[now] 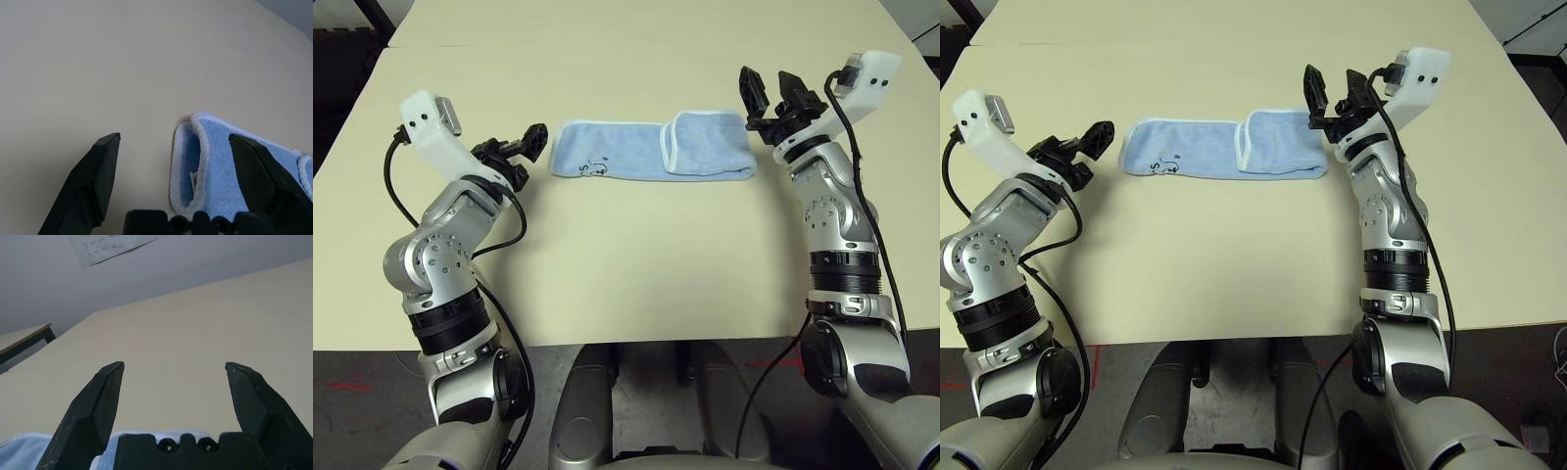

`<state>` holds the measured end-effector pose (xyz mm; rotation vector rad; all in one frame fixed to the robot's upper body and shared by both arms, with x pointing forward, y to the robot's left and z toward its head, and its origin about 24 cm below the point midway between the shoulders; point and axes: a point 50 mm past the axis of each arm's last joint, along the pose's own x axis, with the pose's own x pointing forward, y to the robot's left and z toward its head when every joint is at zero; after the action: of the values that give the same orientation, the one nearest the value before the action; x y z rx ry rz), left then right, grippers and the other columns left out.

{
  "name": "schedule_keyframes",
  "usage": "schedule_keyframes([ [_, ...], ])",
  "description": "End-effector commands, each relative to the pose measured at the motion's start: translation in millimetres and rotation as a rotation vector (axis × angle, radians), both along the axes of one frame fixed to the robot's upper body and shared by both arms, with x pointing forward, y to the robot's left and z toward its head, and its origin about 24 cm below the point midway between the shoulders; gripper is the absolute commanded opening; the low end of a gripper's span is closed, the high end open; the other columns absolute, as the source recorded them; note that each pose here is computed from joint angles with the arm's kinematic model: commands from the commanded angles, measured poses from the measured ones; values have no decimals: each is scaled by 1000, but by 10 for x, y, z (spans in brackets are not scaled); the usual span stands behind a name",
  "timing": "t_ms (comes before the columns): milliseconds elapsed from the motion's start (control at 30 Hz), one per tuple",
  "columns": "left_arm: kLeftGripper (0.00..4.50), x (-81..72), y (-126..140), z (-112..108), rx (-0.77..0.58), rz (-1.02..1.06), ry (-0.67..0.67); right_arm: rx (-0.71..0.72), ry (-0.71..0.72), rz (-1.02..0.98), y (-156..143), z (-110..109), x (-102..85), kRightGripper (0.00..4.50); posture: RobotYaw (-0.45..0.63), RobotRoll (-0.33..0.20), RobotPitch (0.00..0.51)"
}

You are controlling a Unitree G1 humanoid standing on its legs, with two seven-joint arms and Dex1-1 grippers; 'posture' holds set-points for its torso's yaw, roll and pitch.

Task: Fold the towel and set it aside.

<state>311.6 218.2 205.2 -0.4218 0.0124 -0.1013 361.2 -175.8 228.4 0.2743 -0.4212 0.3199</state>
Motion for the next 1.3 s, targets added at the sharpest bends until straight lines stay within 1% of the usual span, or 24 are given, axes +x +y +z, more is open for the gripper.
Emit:
schedule_keyframes([
  [33, 4500, -73, -16, -59, 72, -28, 32, -17, 17, -28, -74, -63, -24, 4485, 52, 0, 307],
  [67, 4500, -90, -31, -75, 110, -41, 36, -18, 18, -29, -76, -69, -22, 4485, 52, 0, 307],
  [100, 4500, -110, -51, -97, 177, -58, 42, -18, 19, -29, -75, -74, -20, 4485, 52, 0, 307],
  [167, 4500, -153, -115, -171, 362, -110, 47, -19, 22, -26, -68, -81, -12, 4485, 52, 0, 307],
  [200, 4500, -181, -164, -210, 423, -147, 48, -19, 23, -25, -65, -83, -7, 4485, 52, 0, 307],
  [233, 4500, -199, -195, -236, 455, -172, 46, -20, 24, -25, -63, -83, -4, 4485, 52, 0, 307],
  [367, 4500, -235, -273, -284, 495, -218, 42, -21, 25, -28, -68, -84, 7, 4485, 63, 0, 308],
  [500, 4500, -226, -293, -293, 485, -227, 41, -29, 28, -36, -82, -99, 7, 4485, 59, 0, 310],
  [700, 4500, -169, -332, -296, 457, -217, 36, -37, 26, -57, -123, -97, 5, 4485, 51, 0, 312],
  [767, 4500, -155, -340, -305, 417, -214, 57, -42, 24, -64, -134, -95, 1, 4485, 42, 0, 314],
  [867, 4500, -148, -303, -329, 371, -208, 117, -40, 23, -72, -151, -94, -3, 4485, 42, 0, 314],
  [933, 4500, -150, -257, -321, 317, -209, 150, -41, 24, -74, -152, -101, -5, 4485, 39, 0, 317],
  [1067, 4500, -152, -156, -283, 296, -196, 190, -42, 25, -75, -142, -108, -2, 4485, 46, 0, 318],
  [1133, 4500, -157, -136, -276, 309, -194, 198, -42, 24, -75, -141, -107, 4, 4485, 46, 0, 318],
  [1300, 4500, -134, -133, -241, 251, -189, 194, -52, 21, -76, -136, -105, 10, 4485, 48, 0, 321],
])
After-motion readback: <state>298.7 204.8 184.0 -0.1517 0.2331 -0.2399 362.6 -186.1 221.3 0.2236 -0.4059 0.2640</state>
